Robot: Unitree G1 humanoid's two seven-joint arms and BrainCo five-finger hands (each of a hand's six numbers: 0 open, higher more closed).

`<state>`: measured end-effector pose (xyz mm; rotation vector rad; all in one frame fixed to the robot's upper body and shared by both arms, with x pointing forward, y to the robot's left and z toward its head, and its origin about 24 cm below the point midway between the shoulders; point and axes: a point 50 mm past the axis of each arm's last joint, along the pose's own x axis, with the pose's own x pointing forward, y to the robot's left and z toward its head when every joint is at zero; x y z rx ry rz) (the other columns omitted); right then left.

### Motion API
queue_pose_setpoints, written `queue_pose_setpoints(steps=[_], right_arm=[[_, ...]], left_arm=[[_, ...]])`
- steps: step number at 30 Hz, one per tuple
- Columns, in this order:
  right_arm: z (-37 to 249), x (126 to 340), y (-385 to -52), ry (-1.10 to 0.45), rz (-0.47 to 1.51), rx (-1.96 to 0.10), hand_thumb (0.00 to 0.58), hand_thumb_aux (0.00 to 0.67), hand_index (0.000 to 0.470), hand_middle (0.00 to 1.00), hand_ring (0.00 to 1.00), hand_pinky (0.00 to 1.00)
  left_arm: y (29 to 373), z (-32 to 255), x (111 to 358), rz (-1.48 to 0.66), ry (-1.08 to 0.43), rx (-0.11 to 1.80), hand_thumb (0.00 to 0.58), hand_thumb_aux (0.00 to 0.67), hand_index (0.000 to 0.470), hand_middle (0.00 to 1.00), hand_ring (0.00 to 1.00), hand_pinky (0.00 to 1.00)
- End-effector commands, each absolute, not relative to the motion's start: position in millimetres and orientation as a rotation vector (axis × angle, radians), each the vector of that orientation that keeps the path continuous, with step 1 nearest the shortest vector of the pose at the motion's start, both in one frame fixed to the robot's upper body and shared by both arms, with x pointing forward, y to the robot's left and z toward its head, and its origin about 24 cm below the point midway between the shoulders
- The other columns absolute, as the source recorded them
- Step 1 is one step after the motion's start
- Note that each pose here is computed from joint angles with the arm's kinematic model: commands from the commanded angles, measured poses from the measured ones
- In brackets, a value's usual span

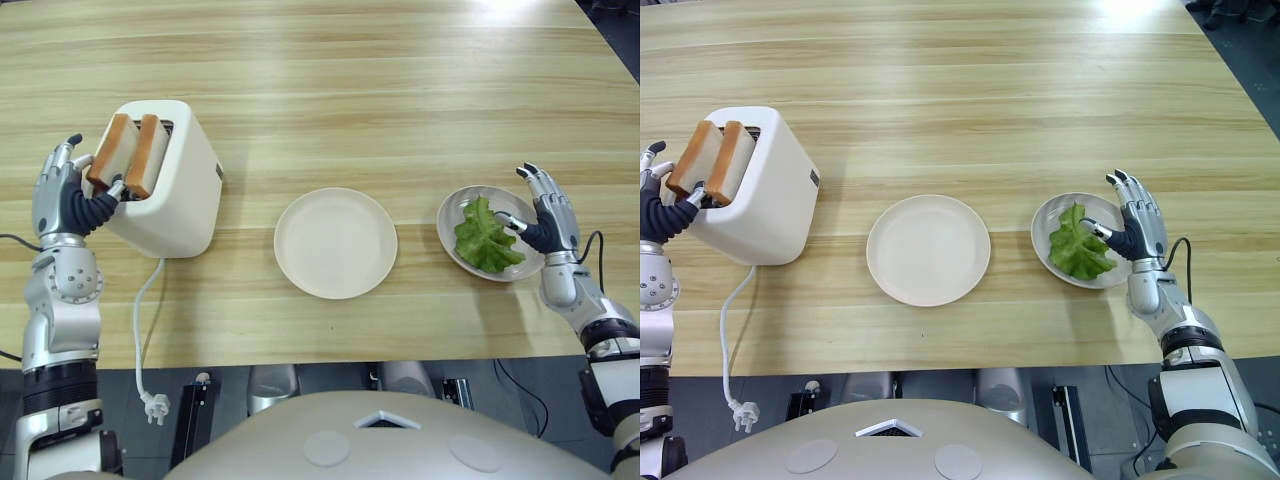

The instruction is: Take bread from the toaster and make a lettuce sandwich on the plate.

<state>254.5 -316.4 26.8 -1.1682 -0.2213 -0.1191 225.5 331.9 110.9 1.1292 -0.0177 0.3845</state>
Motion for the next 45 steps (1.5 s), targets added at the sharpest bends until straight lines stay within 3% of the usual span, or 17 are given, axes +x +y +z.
queue_pose_setpoints(steps=[1, 2, 10, 17, 20, 23, 28, 29, 31, 32, 39, 45], right_arm=[[24, 255, -316, -0.198, -0.112, -1.169, 0.000, 0.000, 0.000, 0.00, 0.00, 0.00], [24, 255, -317, -0.193, -0.115, -1.172, 0.000, 0.000, 0.000, 0.00, 0.00, 0.00], [15, 247, -328, -0.119, -0.104, -1.264, 0.000, 0.000, 0.000, 0.00, 0.00, 0.00], [-2, 221, -340, -0.084, -0.004, -1.491, 0.000, 0.000, 0.000, 0.00, 0.00, 0.00], [-8, 215, -342, -0.095, 0.053, -1.601, 0.000, 0.000, 0.000, 0.00, 0.00, 0.00], [-11, 214, -342, -0.092, 0.076, -1.637, 0.000, 0.000, 0.000, 0.00, 0.00, 0.00], [-16, 215, -335, -0.102, 0.128, -1.659, 0.000, 0.000, 0.000, 0.00, 0.00, 0.00], [-16, 216, -334, -0.099, 0.127, -1.655, 0.464, 0.370, 0.254, 0.00, 0.00, 0.00], [-16, 218, -333, -0.096, 0.121, -1.640, 0.572, 0.594, 0.408, 0.00, 0.00, 0.00], [-16, 219, -332, -0.098, 0.121, -1.636, 0.580, 0.670, 0.460, 0.00, 0.00, 0.00], [-16, 223, -326, -0.127, 0.130, -1.623, 0.580, 0.670, 0.460, 0.00, 0.00, 0.00], [-12, 231, -320, -0.177, 0.135, -1.618, 0.580, 0.670, 0.460, 0.00, 0.00, 0.00]], left_arm=[[322, 128, 228, 0.382, -0.102, 1.146, 0.580, 0.670, 0.460, 0.00, 0.00, 0.00], [323, 133, 228, 0.399, -0.117, 1.148, 0.580, 0.670, 0.460, 1.00, 1.00, 1.00], [335, 184, 214, 0.672, -0.325, 1.161, 0.580, 0.670, 0.460, 1.00, 1.00, 1.00], [311, 223, 204, 0.748, -0.591, 1.185, 0.580, 0.670, 0.460, 1.00, 1.00, 1.00], [288, 229, 207, 0.657, -0.681, 1.166, 0.580, 0.670, 0.460, 1.00, 1.00, 1.00], [247, 219, 221, 0.391, -0.725, 1.149, 0.580, 0.670, 0.460, 1.00, 1.00, 1.00], [198, 180, 244, -0.056, -0.586, 0.998, 0.580, 0.670, 0.460, 1.00, 1.00, 1.00], [193, 171, 248, -0.127, -0.545, 0.967, 0.580, 0.670, 0.460, 1.00, 1.00, 1.00], [184, 148, 254, -0.278, -0.435, 0.947, 0.580, 0.670, 0.460, 1.00, 1.00, 1.00], [181, 137, 255, -0.338, -0.399, 0.957, 0.580, 0.670, 0.460, 1.00, 1.00, 1.00], [159, 77, 250, -0.688, -0.208, 0.928, 0.580, 0.670, 0.460, 1.00, 1.00, 1.00], [140, 46, 251, -0.793, -0.124, 0.802, 0.580, 0.670, 0.460, 1.00, 1.00, 1.00]])
